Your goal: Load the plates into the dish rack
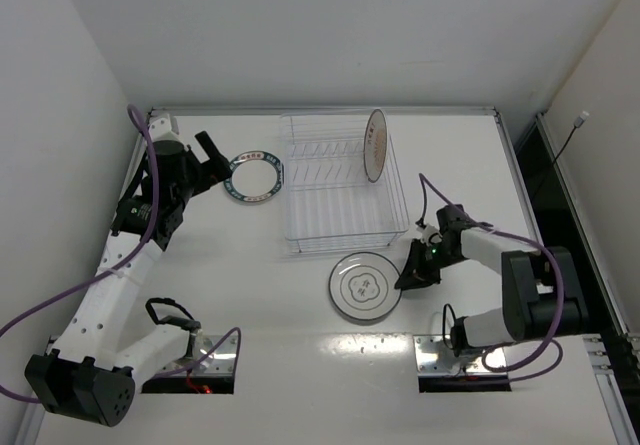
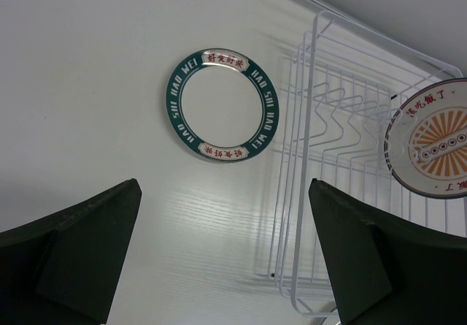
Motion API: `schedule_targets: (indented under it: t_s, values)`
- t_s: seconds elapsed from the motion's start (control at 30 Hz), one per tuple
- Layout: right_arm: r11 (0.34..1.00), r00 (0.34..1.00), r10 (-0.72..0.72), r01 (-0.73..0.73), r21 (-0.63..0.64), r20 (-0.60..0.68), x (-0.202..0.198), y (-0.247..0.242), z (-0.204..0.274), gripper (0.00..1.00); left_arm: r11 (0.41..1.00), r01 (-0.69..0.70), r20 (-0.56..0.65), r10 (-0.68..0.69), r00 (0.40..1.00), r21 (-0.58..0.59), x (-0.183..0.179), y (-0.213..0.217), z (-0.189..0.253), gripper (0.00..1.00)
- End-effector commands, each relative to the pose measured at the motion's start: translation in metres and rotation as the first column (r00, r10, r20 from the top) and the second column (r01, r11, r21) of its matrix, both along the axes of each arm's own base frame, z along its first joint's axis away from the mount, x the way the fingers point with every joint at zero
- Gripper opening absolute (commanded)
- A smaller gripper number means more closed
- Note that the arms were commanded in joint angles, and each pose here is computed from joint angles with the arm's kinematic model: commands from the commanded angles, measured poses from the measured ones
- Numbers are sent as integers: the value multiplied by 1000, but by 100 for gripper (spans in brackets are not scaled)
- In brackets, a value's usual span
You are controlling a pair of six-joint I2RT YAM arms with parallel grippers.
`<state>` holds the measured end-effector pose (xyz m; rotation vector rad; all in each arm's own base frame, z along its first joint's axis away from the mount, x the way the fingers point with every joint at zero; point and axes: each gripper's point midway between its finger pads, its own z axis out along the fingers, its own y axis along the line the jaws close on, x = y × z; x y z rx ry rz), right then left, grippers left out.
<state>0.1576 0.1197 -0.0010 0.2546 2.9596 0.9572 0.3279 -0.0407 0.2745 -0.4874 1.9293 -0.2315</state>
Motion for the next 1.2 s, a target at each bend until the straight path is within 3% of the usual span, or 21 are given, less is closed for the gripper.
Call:
schedule_targets:
  t_s: [0.0,0.23,0.27,0.57,0.67,0.77,0.8,0.9,1.0,1.13,1.17]
  values:
    - [992,1000,2,0,-127,19,8,-17,11,0,1000,12,21,-12,1000,-4,-1,-3,5,100]
    - [985,995,6,11,-173,99,7,-20,77,0,1000,12,12,-12,1000,-3,-1,-3,1,100]
    - [986,987,8,18,-164,159,15,-17,96,0,1000,12,12,-12,1000,-3,-1,-3,1,100]
    - [995,970,34,-11,-97,239,-4,-1,174,0,1000,17,3,-17,1000,-13,1,-5,-4,100]
    - [993,945,34,4,-114,326,10,-3,204,0,1000,17,3,-17,1000,-13,1,-5,-4,100]
    - [975,891,7,94,-199,454,59,-16,246,0,1000,17,3,-17,1000,-13,1,-5,-4,100]
    - [971,837,-6,136,-197,547,82,-18,279,0,1000,17,3,-17,1000,-13,1,-5,-4,100]
    - [933,753,-41,264,-245,657,141,-30,312,0,1000,17,12,-17,1000,-15,1,-6,0,100]
    - [896,678,-70,366,-253,732,185,-33,330,0,1000,17,12,-17,1000,-15,1,-6,0,100]
    - [810,618,-68,492,-318,784,236,-34,331,0,1000,12,12,-12,1000,-3,1,-4,0,100]
    - [794,629,-54,498,-348,776,250,-29,319,0,1000,12,12,-12,1000,-3,1,-4,0,100]
